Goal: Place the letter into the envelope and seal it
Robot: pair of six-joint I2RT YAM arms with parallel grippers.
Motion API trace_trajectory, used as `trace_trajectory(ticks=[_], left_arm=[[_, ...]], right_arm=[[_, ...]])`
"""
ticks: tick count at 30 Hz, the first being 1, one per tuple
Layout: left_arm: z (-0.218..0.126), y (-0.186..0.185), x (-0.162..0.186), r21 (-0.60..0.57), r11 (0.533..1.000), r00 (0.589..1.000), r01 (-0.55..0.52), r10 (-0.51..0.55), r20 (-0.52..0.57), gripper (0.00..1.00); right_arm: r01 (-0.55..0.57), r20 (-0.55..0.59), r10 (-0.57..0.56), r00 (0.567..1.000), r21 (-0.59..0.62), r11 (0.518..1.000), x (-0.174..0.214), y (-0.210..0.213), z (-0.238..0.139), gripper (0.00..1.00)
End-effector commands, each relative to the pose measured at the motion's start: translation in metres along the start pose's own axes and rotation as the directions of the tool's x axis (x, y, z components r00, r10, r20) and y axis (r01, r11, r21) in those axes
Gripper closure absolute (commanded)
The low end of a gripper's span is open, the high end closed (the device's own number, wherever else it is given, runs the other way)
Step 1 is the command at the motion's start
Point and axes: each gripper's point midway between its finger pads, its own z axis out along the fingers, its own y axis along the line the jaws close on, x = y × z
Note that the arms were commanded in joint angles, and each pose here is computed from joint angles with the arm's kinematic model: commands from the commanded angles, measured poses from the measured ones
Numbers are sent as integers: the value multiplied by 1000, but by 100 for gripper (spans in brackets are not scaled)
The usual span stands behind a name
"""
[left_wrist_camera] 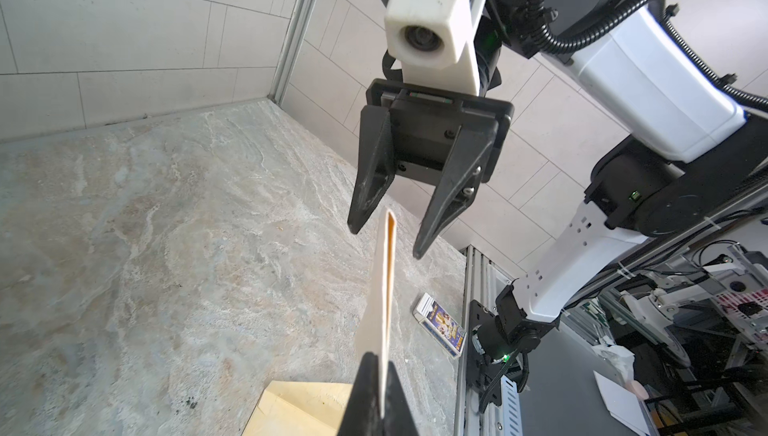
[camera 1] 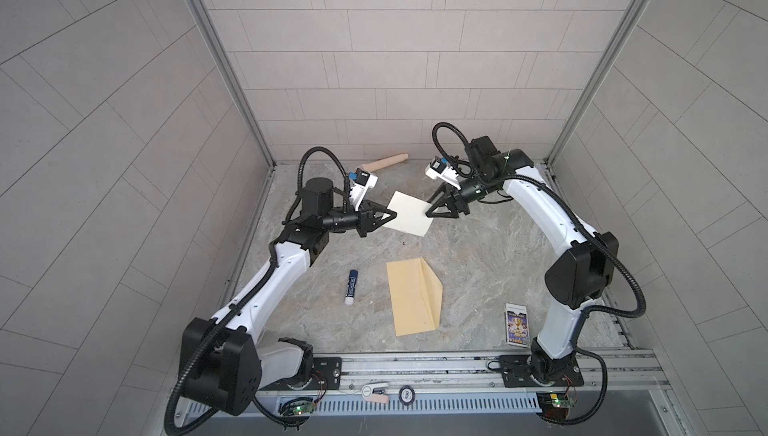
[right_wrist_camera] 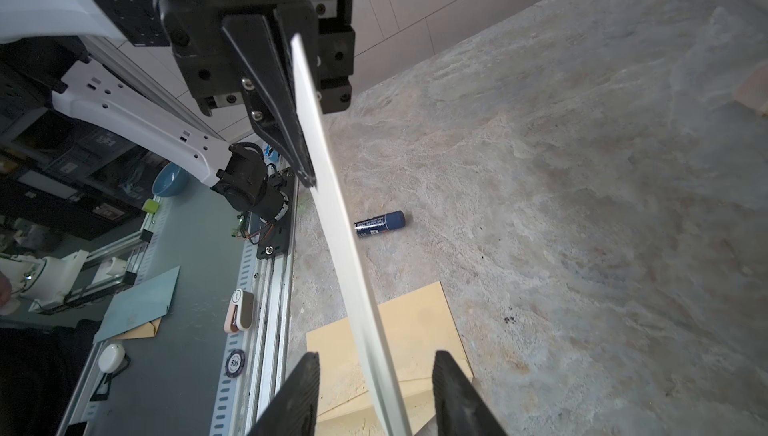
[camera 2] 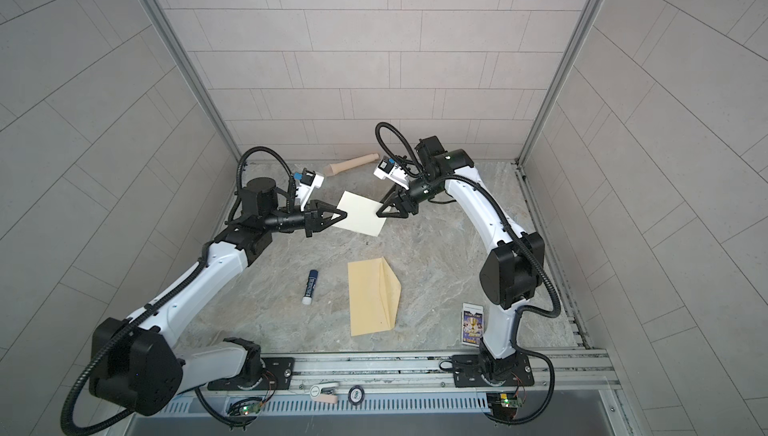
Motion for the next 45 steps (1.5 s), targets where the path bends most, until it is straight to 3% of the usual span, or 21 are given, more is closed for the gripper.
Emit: trace_trajectory(ticks=[1, 2, 6, 11, 13, 15, 17, 18, 23, 25, 28, 30, 32, 33, 41, 42, 43, 45], left_arm=[[-3, -14, -8, 47, 998, 999, -37, 36, 34, 100], [-4, -14, -7, 47, 998, 999, -36, 34, 33, 100], [-5, -15, -3, 44, 998, 999, -34, 33, 30, 100], [-6, -16, 0, 44, 998, 999, -42, 40, 25, 100], [-6, -16, 0, 46, 998, 999, -42, 41, 25, 100], [-6, -16, 1, 49, 998, 999, -39, 37, 24, 100], [-5, -15, 1, 52, 998, 999, -28, 26, 30, 100], [-5, -15, 1, 58, 998, 999, -22, 20, 35, 100], [-3, -16, -3, 78, 997, 999, -9, 5, 53, 100], [-3, -16, -2, 80, 997, 999, -9, 5, 53, 100], [-5, -17, -1, 75, 997, 999, -14, 11, 47, 100], [-6, -17, 0, 71, 997, 999, -16, 13, 45, 100], [-5, -17, 1, 69, 997, 999, -16, 13, 42, 100], [-5, -16, 3, 68, 998, 999, -14, 11, 39, 100], [-4, -13, 7, 56, 998, 1000, -6, 4, 29, 100], [-4, -12, 6, 52, 999, 1000, -6, 4, 30, 100], [-4, -11, 6, 45, 999, 999, -3, 1, 33, 100], [-4, -6, 5, 16, 1000, 999, 8, -9, 48, 100]], right_arm=[[33, 25, -32, 999, -30, 999, -21, 8, 4, 92], [34, 21, -33, 999, -40, 999, -22, 9, 3, 100], [71, 10, -70, 997, -49, 996, -27, 15, 5, 100], [108, 10, -108, 994, -36, 993, -35, 16, 11, 61], [94, 11, -93, 996, -30, 995, -40, 15, 15, 56], [101, 18, -101, 995, -35, 994, -47, 15, 20, 66], [108, 30, -106, 994, -52, 993, -56, 17, 22, 97], [114, 34, -112, 993, -59, 992, -60, 18, 23, 100], [161, 76, -156, 985, -66, 985, -86, 27, 27, 96], [168, 89, -162, 983, -69, 983, -91, 28, 31, 70], [180, 90, -173, 981, -70, 981, -93, 28, 36, 60], [180, 89, -173, 981, -75, 981, -94, 29, 38, 64], [176, 93, -168, 981, -88, 980, -96, 30, 38, 93], [177, 94, -168, 981, -89, 980, -96, 30, 38, 100], [171, 111, -162, 981, -83, 982, -103, 30, 37, 100], [162, 109, -154, 982, -74, 984, -104, 27, 38, 78], [153, 103, -146, 984, -61, 986, -104, 25, 37, 67], [104, 88, -104, 991, 8, 995, -106, 19, 26, 56]])
